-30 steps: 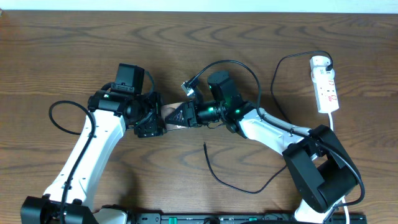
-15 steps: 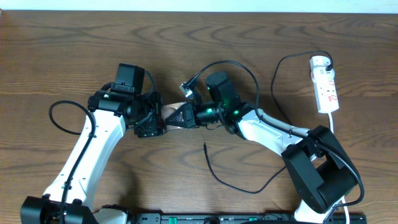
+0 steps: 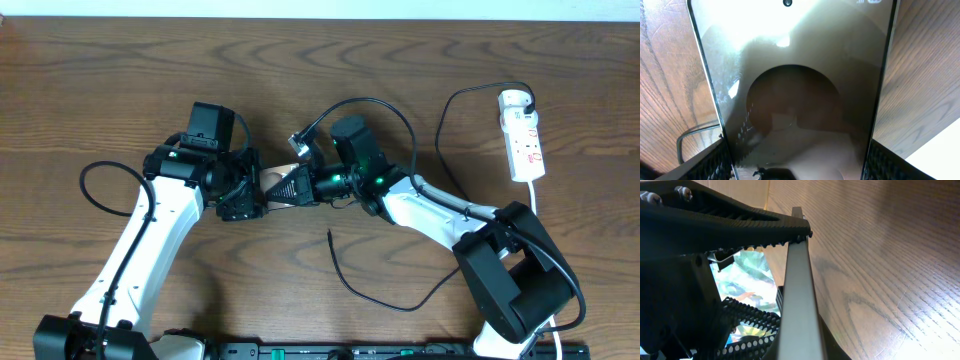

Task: Plug charger to phone and switch on socket
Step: 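Close the right gripper on the phone's edge beside the left gripper, then open the left gripper and pull the phone away with the right gripper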

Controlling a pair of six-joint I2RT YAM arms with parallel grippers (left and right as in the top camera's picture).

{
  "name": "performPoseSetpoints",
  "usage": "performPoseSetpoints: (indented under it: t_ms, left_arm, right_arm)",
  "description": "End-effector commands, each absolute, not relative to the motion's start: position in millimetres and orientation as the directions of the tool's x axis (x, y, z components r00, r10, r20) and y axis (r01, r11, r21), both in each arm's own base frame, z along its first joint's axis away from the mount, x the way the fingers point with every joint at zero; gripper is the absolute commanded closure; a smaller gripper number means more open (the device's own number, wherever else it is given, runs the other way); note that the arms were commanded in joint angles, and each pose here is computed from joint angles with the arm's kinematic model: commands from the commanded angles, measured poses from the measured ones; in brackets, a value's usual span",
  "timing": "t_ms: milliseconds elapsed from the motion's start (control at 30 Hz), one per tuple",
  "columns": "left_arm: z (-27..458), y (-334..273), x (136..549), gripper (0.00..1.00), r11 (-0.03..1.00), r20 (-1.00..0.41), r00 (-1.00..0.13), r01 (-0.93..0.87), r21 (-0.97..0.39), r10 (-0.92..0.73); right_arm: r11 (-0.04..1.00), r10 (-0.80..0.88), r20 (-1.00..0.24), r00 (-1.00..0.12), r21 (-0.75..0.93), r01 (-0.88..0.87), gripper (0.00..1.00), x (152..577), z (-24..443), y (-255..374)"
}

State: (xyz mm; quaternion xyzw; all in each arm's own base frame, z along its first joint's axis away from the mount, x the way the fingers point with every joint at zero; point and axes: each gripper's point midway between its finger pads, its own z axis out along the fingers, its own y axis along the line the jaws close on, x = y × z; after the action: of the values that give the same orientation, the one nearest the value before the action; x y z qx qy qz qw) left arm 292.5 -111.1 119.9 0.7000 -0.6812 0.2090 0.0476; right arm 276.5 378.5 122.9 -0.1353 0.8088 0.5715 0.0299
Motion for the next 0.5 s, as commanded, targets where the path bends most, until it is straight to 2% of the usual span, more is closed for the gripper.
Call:
performPoseSetpoints:
  t_ms: [0, 100, 200, 467]
  left_arm:
    - [137.3, -117.8, 298.0, 0.58, -0.034, 0.370, -0.072, -0.961, -0.274, -0.926]
    - [137.3, -117.8, 298.0, 0.26, -0.032, 0.369, -0.075, -0.961, -0.275, -0.926]
    - [137.3, -117.8, 298.0, 0.12, -0.032, 0.369, -0.075, -0.961, -0.275, -0.926]
    - [138.0, -118.6, 298.1, 0.09, -0.031, 0.373, -0.077, -0.961, -0.276, -0.924]
  right_arm:
    - [0.301, -0.191, -0.221, -0.956, 0.914, -0.271, 0.98, 277.9, 127.2, 382.7]
    - [0.300, -0.190, -0.221, -0.957, 0.914, -0.271, 0.98, 278.1, 127.4, 382.5]
    - [0.300, -0.190, -0.221, -0.956, 0.914, -0.271, 0.99, 278.1, 127.4, 382.5]
    - [0.304, -0.176, -0.222, -0.959, 0.914, -0.268, 0.99, 283.8, 127.4, 378.5]
